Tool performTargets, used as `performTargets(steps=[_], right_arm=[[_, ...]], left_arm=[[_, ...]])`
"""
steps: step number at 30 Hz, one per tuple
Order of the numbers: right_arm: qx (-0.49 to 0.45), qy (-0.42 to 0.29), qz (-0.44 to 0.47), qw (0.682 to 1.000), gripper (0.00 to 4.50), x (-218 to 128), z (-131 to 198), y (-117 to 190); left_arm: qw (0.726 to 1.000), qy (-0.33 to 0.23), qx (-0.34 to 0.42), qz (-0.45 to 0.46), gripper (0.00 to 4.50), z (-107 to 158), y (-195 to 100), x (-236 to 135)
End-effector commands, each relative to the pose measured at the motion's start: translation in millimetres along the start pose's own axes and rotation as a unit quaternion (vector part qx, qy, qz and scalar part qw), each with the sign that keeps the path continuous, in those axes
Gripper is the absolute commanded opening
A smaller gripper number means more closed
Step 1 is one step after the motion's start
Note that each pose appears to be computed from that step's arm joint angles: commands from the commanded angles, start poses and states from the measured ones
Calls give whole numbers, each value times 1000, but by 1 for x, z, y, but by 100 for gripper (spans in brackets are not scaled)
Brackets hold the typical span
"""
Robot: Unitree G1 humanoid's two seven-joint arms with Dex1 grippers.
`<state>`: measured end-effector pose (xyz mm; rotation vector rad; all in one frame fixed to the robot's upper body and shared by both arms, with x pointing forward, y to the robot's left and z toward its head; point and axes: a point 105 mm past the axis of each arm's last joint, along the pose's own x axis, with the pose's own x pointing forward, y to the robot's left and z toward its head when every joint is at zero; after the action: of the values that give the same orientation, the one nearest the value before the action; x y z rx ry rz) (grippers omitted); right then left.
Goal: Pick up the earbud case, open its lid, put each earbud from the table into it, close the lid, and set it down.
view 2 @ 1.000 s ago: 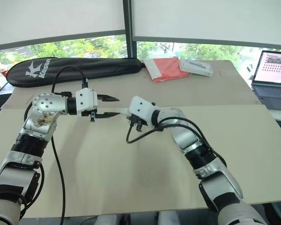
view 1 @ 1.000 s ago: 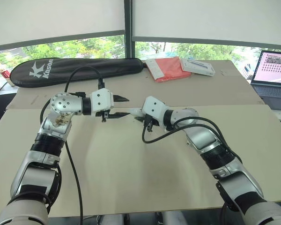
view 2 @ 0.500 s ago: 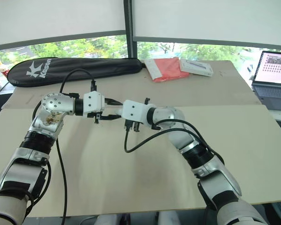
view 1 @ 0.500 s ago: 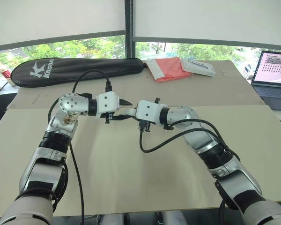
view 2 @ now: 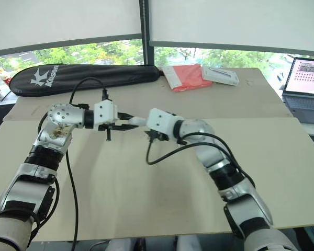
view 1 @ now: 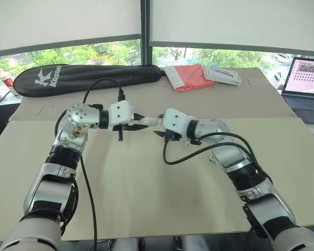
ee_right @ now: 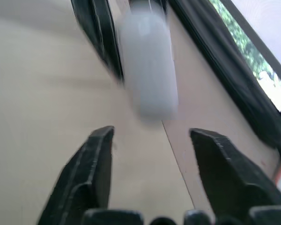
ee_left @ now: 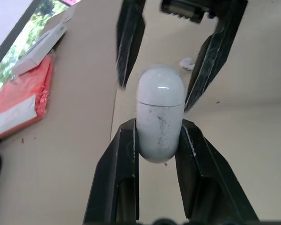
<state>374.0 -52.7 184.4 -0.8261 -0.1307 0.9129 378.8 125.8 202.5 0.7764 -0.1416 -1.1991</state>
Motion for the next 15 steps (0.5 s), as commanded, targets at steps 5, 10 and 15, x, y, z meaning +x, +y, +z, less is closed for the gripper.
performTargets(steps=[5,10,15], right_arm=[[160,-132,-85,975,447,-29,33,-21],[169,-132,-71,974,447,-23,38,-10],[194,-146,-88,966,447,-19,42,-20]], left_arm=[[979,-97,-172,57,56,18,4,-15],[973,-109,-201,42,56,27,-9,-14],[972,-104,-207,30,56,30,-18,-12]])
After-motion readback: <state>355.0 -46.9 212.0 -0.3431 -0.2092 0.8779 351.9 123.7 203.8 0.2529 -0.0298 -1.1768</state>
